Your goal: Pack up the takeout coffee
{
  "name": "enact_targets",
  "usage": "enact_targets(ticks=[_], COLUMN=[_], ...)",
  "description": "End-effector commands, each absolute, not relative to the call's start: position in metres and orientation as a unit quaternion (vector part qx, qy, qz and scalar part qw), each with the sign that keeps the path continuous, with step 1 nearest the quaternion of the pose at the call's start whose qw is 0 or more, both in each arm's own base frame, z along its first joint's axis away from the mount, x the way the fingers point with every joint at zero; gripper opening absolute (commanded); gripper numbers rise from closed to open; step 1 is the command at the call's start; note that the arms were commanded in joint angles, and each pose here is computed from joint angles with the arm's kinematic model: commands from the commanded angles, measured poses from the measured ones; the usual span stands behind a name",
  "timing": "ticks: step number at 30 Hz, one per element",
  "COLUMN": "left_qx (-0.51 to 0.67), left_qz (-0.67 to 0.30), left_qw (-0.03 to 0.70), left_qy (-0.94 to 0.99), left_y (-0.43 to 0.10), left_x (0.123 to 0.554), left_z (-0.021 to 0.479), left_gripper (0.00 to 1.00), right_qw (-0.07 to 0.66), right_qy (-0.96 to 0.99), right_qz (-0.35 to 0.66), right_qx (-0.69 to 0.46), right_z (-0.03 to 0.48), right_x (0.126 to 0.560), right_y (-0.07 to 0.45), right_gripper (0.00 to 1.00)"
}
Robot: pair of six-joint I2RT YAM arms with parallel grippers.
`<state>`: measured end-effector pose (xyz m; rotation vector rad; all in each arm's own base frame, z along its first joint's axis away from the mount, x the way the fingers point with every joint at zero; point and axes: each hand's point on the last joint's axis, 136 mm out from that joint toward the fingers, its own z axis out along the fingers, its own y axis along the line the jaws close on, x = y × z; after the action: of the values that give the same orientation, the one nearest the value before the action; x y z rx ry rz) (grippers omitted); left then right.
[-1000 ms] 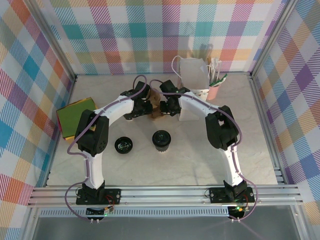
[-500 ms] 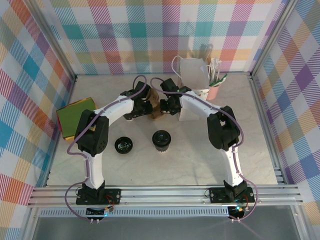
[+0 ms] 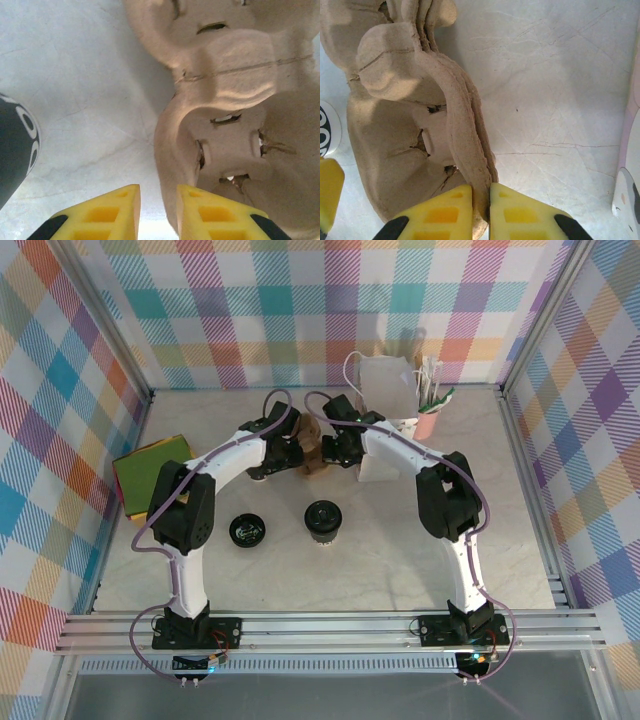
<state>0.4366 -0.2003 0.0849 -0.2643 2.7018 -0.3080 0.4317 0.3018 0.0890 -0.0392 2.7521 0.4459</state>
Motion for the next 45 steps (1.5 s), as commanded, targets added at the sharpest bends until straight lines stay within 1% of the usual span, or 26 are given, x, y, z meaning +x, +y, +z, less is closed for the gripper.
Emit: enact_targets(ticks=[1, 7, 11, 15, 22, 27, 40, 45], left_qx=[-0.123, -0.133, -0.135, -0.145, -0.166, -0.172, -0.188, -0.185], left_qz=[-0.115, -0.137, -0.185, -0.210, -0.205, -0.204, -0.160, -0.168], left_qw=[0.215, 0.193, 0.195, 0.201, 0.178, 0.180, 0.182, 0.178], left_qy=[0.962, 0.962, 0.954, 0.946, 0.948, 0.947, 0.952, 0.952], left_y=[-0.193, -0.203, -0.217, -0.222, -0.220, -0.219, -0.203, -0.206], left_x=[0.439, 0.438, 0.439, 0.440, 0.435, 0.436, 0.433, 0.432], left_z=[0.106, 0.092, 0.093, 0.095, 0.081, 0.081, 0.075, 0.073], left_gripper=[0.25, 0.25, 0.29, 0.30, 0.31, 0.31, 0.30, 0.30], right_qw=[0.194, 0.189, 0.184, 0.182, 0.181, 0.181, 0.178, 0.178], right_qy=[0.963, 0.964, 0.965, 0.966, 0.966, 0.966, 0.967, 0.966], right_qz=[0.184, 0.186, 0.185, 0.185, 0.184, 0.186, 0.184, 0.186], right_qx=[0.003, 0.005, 0.004, 0.004, 0.003, 0.004, 0.004, 0.005], right_z=[0.113, 0.110, 0.106, 0.105, 0.104, 0.104, 0.101, 0.101], right_x=[0.437, 0.435, 0.434, 0.434, 0.433, 0.433, 0.433, 0.434], right_y=[0.303, 0.303, 0.304, 0.304, 0.303, 0.303, 0.303, 0.304], right_gripper=[0.13, 0.13, 0.13, 0.13, 0.13, 0.13, 0.13, 0.13])
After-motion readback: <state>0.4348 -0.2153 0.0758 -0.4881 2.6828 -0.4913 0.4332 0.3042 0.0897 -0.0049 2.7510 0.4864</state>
